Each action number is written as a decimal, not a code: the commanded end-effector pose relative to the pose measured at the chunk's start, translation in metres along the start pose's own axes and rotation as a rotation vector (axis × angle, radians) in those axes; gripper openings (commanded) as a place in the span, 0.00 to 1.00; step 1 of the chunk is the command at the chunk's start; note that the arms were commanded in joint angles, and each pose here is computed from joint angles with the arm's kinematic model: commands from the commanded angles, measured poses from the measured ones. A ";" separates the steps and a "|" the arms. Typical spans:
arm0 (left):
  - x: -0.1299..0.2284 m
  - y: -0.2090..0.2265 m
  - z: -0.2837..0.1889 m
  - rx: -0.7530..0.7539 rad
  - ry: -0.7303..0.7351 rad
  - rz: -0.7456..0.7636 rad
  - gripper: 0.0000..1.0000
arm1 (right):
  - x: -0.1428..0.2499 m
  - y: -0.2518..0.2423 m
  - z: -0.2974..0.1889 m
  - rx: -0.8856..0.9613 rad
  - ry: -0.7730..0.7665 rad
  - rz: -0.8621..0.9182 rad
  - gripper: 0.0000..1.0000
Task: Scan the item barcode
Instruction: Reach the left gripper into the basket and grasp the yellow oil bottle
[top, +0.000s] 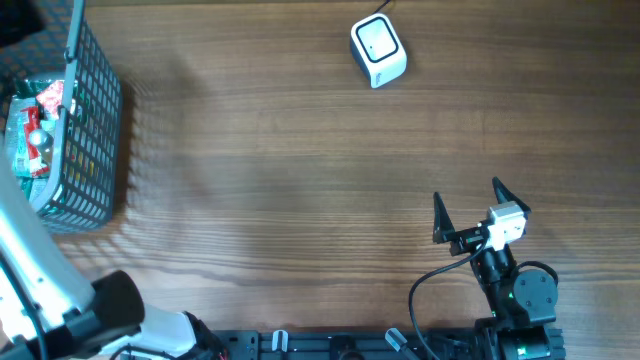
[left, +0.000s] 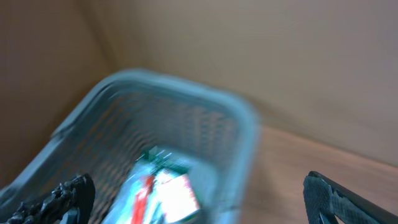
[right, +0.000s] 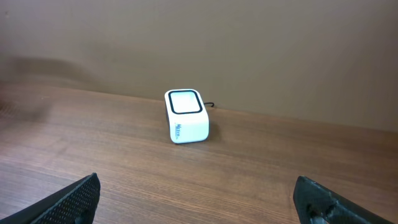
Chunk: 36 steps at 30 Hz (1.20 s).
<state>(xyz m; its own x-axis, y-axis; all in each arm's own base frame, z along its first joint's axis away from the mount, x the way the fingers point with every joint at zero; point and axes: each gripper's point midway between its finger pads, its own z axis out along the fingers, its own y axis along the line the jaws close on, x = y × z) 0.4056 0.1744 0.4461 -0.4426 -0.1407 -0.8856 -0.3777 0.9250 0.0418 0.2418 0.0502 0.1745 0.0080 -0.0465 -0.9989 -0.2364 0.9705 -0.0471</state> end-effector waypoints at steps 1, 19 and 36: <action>0.048 0.064 0.043 -0.103 0.155 -0.057 1.00 | -0.002 -0.001 0.000 0.002 -0.010 -0.006 1.00; 0.251 0.089 0.138 0.043 0.652 -0.190 0.97 | -0.002 -0.001 0.000 0.002 -0.010 -0.006 1.00; 0.298 0.081 0.137 0.060 0.761 -0.216 0.91 | -0.001 -0.001 0.000 0.002 -0.007 -0.005 1.00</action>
<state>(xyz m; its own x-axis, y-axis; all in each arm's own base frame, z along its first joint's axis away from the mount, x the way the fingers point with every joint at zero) 0.3539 0.2573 0.1279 -0.7979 -0.5121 -0.3179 -0.5012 0.8567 -0.1220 0.2418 0.0502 0.1744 0.0076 -0.0466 -0.9989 -0.2364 0.9705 -0.0471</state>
